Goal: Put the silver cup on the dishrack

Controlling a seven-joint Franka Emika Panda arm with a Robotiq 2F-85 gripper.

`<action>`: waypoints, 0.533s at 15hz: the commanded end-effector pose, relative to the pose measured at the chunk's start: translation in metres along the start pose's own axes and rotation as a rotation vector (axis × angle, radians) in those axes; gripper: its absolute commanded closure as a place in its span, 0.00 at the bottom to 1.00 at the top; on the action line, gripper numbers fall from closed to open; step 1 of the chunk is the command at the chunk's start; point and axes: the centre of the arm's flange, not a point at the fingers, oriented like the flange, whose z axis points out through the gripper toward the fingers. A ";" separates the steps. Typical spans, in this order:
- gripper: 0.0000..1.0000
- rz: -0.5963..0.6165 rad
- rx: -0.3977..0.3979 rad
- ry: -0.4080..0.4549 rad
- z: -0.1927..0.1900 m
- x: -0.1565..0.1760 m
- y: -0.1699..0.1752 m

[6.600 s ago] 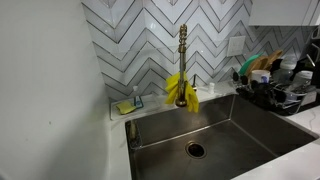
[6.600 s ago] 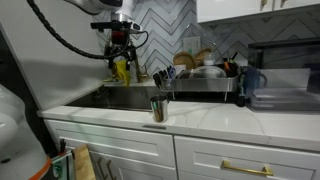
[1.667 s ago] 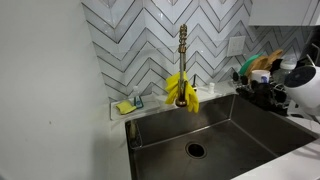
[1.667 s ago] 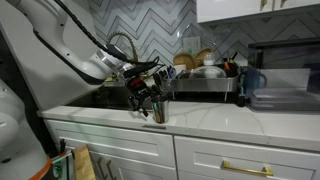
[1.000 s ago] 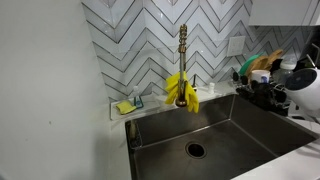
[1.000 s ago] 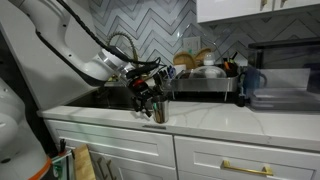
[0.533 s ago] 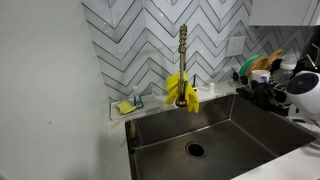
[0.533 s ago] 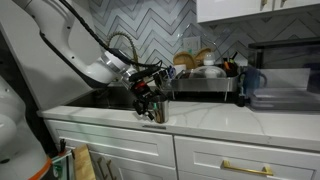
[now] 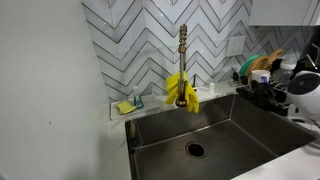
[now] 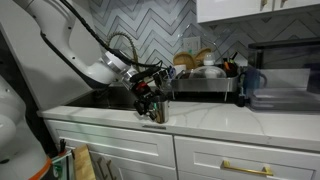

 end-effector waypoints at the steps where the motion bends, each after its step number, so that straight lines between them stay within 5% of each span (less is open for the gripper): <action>1: 0.00 -0.012 -0.022 0.009 0.010 0.003 -0.004; 8: 0.01 -0.010 -0.022 0.012 0.012 0.003 -0.004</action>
